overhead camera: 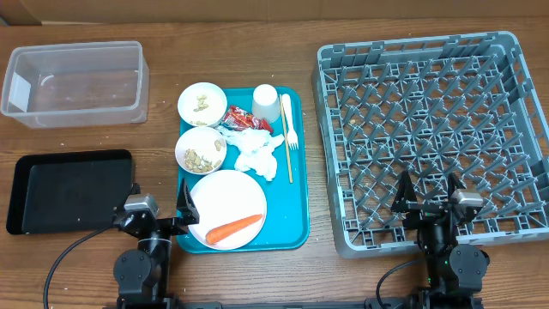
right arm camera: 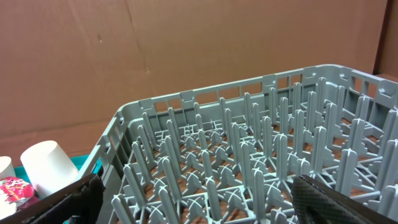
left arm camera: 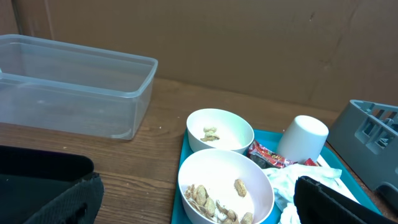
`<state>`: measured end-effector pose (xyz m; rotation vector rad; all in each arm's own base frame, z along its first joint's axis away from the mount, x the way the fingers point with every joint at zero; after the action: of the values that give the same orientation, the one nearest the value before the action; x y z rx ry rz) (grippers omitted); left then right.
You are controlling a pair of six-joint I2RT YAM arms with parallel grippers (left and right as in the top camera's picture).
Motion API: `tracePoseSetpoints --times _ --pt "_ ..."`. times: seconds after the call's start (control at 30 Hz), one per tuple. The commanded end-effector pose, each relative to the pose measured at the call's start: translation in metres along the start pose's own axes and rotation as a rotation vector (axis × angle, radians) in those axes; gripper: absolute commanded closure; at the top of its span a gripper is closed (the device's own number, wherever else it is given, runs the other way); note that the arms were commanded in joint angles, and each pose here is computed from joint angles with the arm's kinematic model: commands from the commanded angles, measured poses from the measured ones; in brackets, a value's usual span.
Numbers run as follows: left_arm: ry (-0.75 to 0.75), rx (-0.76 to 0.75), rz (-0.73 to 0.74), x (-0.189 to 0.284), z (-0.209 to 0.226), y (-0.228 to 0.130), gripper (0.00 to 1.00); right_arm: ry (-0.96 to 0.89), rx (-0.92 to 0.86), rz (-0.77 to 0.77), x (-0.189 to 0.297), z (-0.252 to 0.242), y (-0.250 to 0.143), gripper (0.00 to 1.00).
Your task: Sort waste into correct bins and load items into the dishwasher rack
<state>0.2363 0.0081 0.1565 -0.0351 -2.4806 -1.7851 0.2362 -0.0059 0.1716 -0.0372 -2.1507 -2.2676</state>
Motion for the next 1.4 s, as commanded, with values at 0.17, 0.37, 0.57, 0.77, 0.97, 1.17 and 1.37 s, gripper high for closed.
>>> tracePoseSetpoints --times 0.17,0.37,0.57,0.77,0.97,1.17,1.37 --pt "0.015 -0.02 -0.007 0.0 0.003 0.0 0.0 0.002 0.007 -0.006 0.0 0.001 -0.001 0.0" --pt "-0.33 0.435 0.16 0.011 -0.057 -0.012 0.0 0.002 0.006 -0.006 0.0 0.001 -0.001 0.0" --pt "-0.487 0.51 0.255 0.024 -0.083 -0.015 0.0 0.002 0.007 -0.006 0.0 0.001 -0.001 0.0" --pt "-0.656 0.442 0.328 0.051 -0.115 0.005 0.0 0.002 0.007 -0.006 0.0 0.001 -0.001 0.0" --pt "-0.49 0.304 0.389 0.066 -0.112 0.041 0.0 0.002 0.007 -0.006 0.0 0.001 -0.001 0.0" --pt "-0.357 0.334 0.687 0.072 -0.108 0.028 0.0 0.002 0.007 -0.006 0.0 0.001 -0.001 0.0" --pt "-0.43 0.496 0.847 0.069 -0.132 0.036 0.0 0.002 0.006 -0.006 0.0 0.001 -0.001 0.0"
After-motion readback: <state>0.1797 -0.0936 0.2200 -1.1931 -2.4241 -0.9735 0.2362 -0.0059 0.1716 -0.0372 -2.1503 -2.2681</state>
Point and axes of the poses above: each gripper's point midway between its finger pads, its own x axis back along the fingers, its own z axis along the line the jaws close on, y = z × x, the point moved 1 cm from there along x, back along the fingers, and after that the axes turned 7 degrees about x, right-handed, at the moved point
